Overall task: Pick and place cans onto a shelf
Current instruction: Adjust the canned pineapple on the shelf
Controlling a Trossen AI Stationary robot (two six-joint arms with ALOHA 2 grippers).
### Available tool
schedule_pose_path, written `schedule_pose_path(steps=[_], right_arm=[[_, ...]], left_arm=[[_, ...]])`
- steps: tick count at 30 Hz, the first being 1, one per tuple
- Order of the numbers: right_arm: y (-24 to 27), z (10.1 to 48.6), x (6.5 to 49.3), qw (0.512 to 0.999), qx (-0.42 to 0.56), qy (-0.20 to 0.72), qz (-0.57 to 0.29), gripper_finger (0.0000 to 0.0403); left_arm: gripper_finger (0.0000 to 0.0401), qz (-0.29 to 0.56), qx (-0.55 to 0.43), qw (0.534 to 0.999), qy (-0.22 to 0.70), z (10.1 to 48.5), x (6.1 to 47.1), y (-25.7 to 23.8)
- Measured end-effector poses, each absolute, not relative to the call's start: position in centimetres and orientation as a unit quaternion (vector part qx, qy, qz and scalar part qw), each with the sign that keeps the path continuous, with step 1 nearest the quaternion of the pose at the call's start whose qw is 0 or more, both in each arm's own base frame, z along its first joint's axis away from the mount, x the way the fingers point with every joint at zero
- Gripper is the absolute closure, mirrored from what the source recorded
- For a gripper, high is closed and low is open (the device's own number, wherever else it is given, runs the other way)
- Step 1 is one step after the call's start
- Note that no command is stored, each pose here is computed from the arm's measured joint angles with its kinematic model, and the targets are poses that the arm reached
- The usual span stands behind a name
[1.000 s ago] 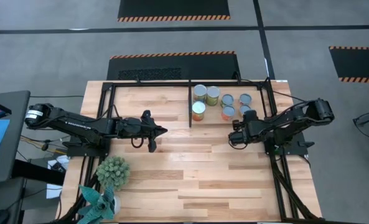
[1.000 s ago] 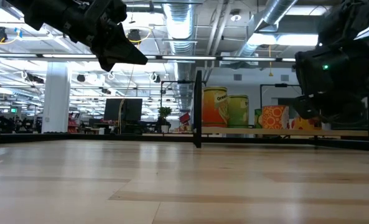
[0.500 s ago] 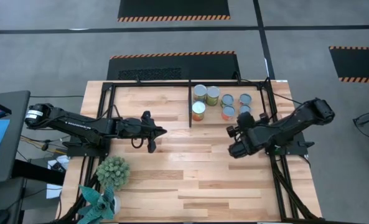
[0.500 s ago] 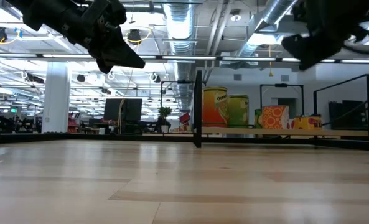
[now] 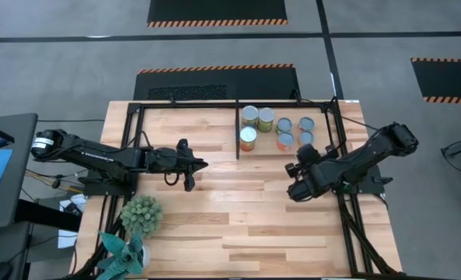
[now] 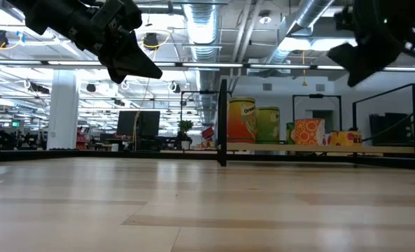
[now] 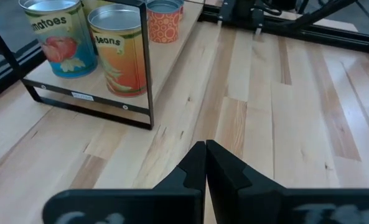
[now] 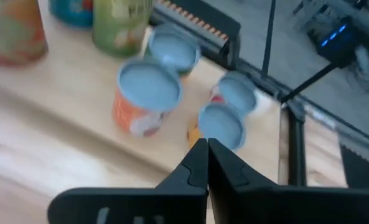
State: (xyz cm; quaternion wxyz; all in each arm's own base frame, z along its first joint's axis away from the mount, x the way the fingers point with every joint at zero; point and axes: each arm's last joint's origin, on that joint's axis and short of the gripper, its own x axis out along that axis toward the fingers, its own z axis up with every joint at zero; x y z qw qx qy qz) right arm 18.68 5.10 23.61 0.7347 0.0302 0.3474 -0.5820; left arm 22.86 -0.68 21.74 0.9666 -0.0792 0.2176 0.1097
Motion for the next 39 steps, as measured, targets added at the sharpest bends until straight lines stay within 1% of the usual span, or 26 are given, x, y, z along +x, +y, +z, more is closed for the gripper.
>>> schedule_pose_path(steps=[3,6,9,11,14,18,23,27,32,36,39], right_arm=[[4.9,21.6,18.6,0.734,0.033,0.368,-0.570,0.0391],[4.1,19.7,18.1,0.721,0.021,0.391,-0.571,0.0395],[3.2,18.3,17.3,0.706,-0.011,0.413,-0.576,0.0392],[2.8,17.3,16.8,0.704,-0.048,0.428,-0.565,0.0386],[2.8,15.8,16.3,0.719,-0.113,0.431,-0.533,0.0383],[3.4,14.4,15.7,0.741,-0.212,0.419,-0.480,0.0388],[4.5,14.5,15.6,0.758,-0.234,0.407,-0.453,0.0392],[4.2,14.4,15.6,0.763,-0.198,0.391,-0.475,0.0390],[3.8,14.2,15.7,0.759,-0.173,0.397,-0.486,0.0391],[3.4,13.2,16.1,0.768,-0.065,0.381,-0.511,0.0391],[3.4,12.4,16.1,0.782,-0.027,0.346,-0.518,0.0391]], left_arm=[[0.0401,0.110,-0.079,0.967,0.218,21.7,22.9,-0.7],[0.0401,0.110,-0.079,0.967,0.218,21.7,22.9,-0.7],[0.0401,0.111,-0.085,0.966,0.217,21.7,22.9,-0.7],[0.0401,0.112,-0.087,0.966,0.217,21.7,22.9,-0.7],[0.0401,0.112,-0.088,0.966,0.217,21.7,22.9,-0.7],[0.0401,0.113,-0.087,0.966,0.216,21.7,22.9,-0.7],[0.0401,0.118,-0.076,0.966,0.216,21.7,22.8,-0.6],[0.0401,0.117,-0.072,0.966,0.217,21.7,22.8,-0.6],[0.0401,0.117,-0.072,0.966,0.217,21.7,22.8,-0.6],[0.0401,0.120,-0.081,0.966,0.216,21.7,22.8,-0.6],[0.0401,0.120,-0.081,0.966,0.216,21.7,22.8,-0.6]])
